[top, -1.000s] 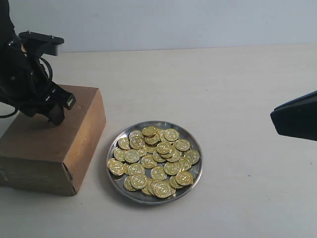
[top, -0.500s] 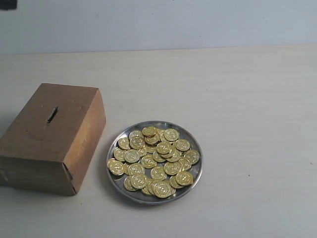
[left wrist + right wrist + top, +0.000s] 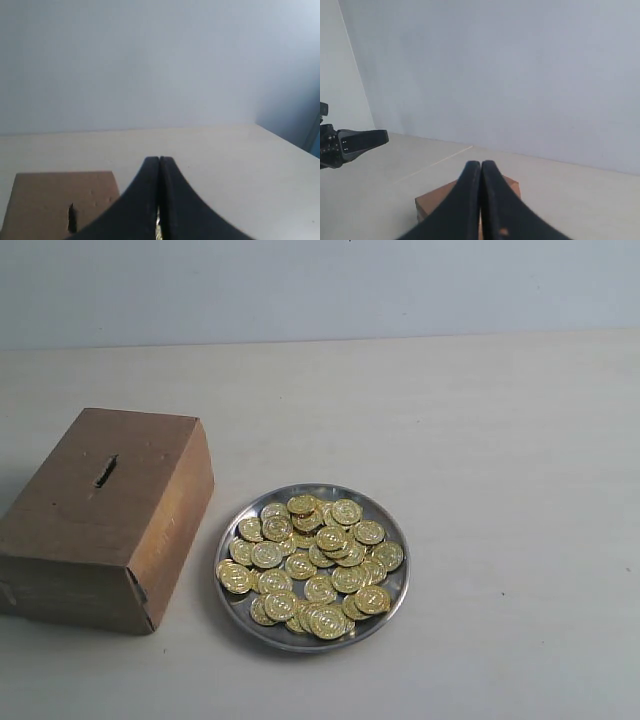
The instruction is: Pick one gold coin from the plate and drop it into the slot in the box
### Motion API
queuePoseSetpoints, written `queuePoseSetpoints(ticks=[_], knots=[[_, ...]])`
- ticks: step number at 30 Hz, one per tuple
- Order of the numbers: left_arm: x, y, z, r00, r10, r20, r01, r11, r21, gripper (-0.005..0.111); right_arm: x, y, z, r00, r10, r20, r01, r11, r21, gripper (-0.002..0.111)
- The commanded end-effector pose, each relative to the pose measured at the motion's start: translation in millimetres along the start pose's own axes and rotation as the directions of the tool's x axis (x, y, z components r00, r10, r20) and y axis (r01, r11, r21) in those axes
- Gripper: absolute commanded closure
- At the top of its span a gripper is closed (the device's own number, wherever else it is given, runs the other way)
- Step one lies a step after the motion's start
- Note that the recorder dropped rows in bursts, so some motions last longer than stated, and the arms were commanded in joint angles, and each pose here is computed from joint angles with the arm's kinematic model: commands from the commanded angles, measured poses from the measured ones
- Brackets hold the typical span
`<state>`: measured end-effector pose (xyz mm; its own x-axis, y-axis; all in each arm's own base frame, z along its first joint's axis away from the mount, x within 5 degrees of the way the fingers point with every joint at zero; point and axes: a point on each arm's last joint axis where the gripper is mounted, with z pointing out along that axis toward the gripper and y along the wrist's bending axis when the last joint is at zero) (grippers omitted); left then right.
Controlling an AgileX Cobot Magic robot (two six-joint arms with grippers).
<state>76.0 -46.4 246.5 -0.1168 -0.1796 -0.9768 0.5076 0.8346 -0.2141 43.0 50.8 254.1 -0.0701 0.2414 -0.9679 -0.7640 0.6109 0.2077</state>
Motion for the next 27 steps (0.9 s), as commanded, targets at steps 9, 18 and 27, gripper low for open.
queuePoseSetpoints(ticks=[9,18,27], knots=[[38.1,8.0,-6.2,0.997,0.068,-0.041,-0.068,0.998,0.0,0.105,40.0,-8.6,-3.1,0.991,-0.092,-0.102,0.094,0.995,0.013,0.108],[51.6,9.5,-7.8,0.975,0.111,-0.19,-0.113,0.994,0.002,0.105,58.2,-14.1,-7.2,0.954,0.046,-0.297,-0.019,0.996,0.092,0.108],[57.9,10.2,-9.2,0.96,0.11,-0.259,-0.113,0.994,0.003,0.105,55.8,-13.2,-6.4,0.959,0.1,-0.266,-0.076,0.992,0.098,0.108]])
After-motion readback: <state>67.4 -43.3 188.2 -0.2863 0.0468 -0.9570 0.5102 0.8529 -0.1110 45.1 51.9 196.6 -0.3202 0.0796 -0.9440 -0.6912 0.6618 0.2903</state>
